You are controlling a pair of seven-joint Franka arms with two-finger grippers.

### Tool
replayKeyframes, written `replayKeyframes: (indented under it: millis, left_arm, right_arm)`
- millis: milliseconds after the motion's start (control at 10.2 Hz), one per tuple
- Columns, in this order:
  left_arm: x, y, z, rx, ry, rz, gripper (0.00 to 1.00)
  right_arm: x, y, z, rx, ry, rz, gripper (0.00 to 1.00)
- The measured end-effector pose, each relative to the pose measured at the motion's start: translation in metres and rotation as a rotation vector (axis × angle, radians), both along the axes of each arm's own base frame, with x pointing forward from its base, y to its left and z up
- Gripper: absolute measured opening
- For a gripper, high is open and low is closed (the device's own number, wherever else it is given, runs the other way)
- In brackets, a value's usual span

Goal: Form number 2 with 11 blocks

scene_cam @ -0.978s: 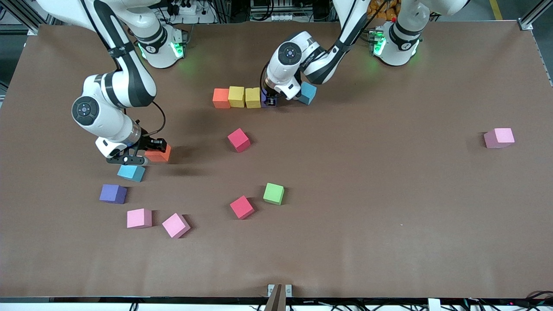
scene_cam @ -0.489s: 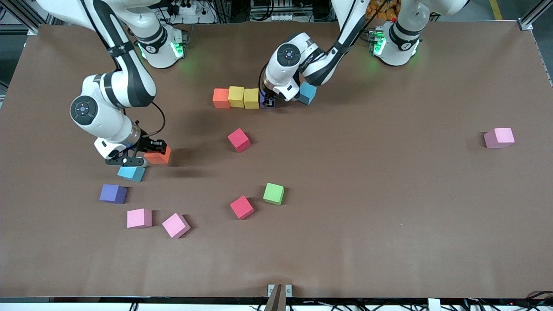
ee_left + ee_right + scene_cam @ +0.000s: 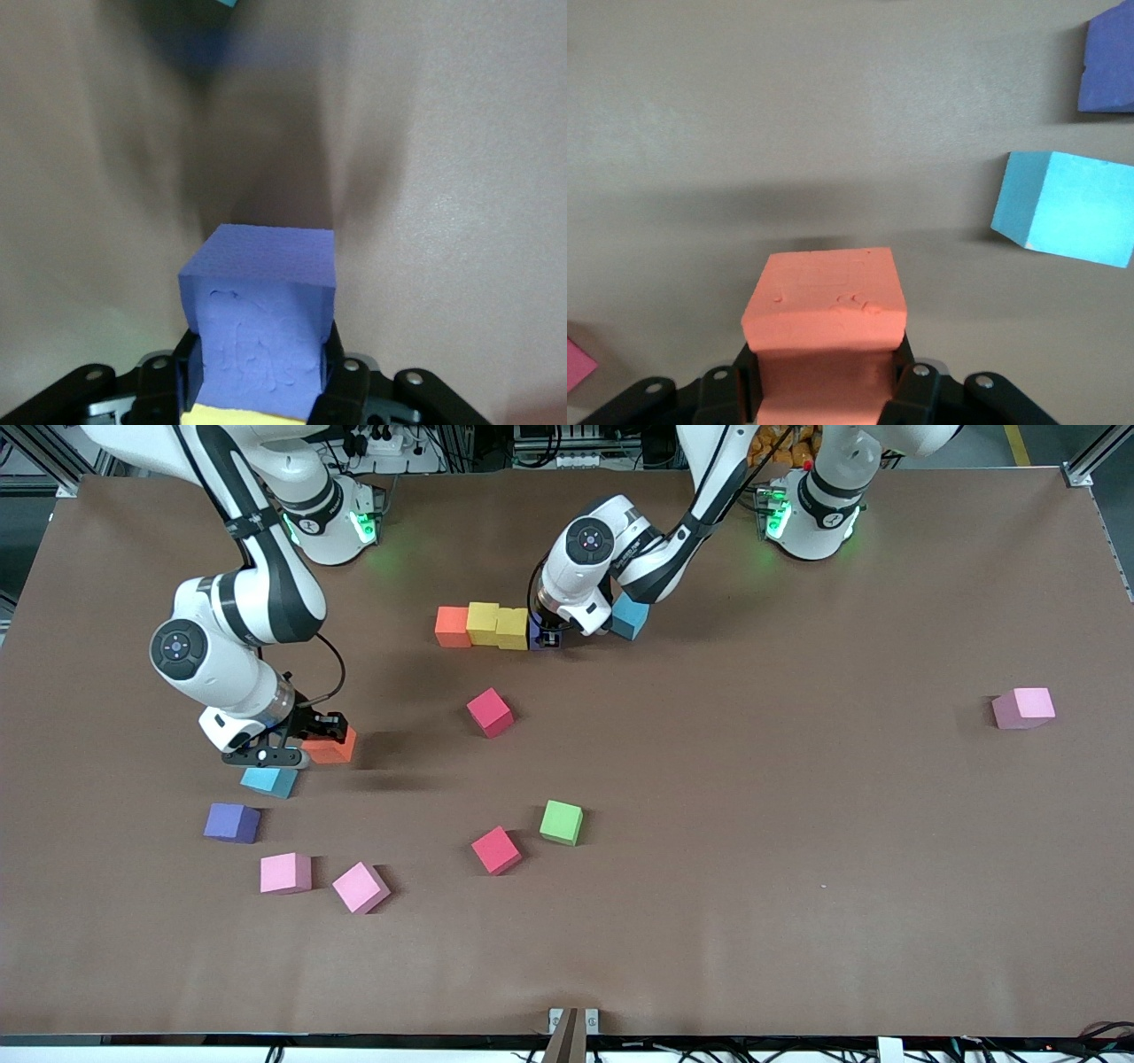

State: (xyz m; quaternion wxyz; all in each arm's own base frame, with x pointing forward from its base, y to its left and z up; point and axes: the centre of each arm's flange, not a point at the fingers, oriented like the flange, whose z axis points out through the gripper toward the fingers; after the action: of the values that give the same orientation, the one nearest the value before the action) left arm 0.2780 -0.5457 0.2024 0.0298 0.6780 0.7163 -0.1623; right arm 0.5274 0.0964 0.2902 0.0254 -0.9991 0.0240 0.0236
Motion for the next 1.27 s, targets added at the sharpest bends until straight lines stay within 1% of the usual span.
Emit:
replayKeyframes:
  millis: [293, 782, 1076, 1271]
  left_arm:
    - [0.000, 0.000, 0.000, 0.001, 0.001, 0.000, 0.53]
    - [-0.003, 0.003, 0.000, -0.007, -0.018, -0.070, 0.53]
    - [0.003, 0.012, 0.000, -0.014, -0.037, -0.167, 0.53]
    - [0.012, 0.021, 0.001, -0.007, -0.031, -0.256, 0.53]
  right_arm:
    - [0.002, 0.006, 0.004, 0.001, -0.008, -0.004, 0.57]
    - [0.005, 0.010, 0.008, 0.003, -0.015, 0.000, 0.57]
    - [0.006, 0.012, 0.008, 0.003, -0.014, 0.002, 0.57]
    - [0.007, 0.012, 0.008, 0.004, -0.016, 0.002, 0.57]
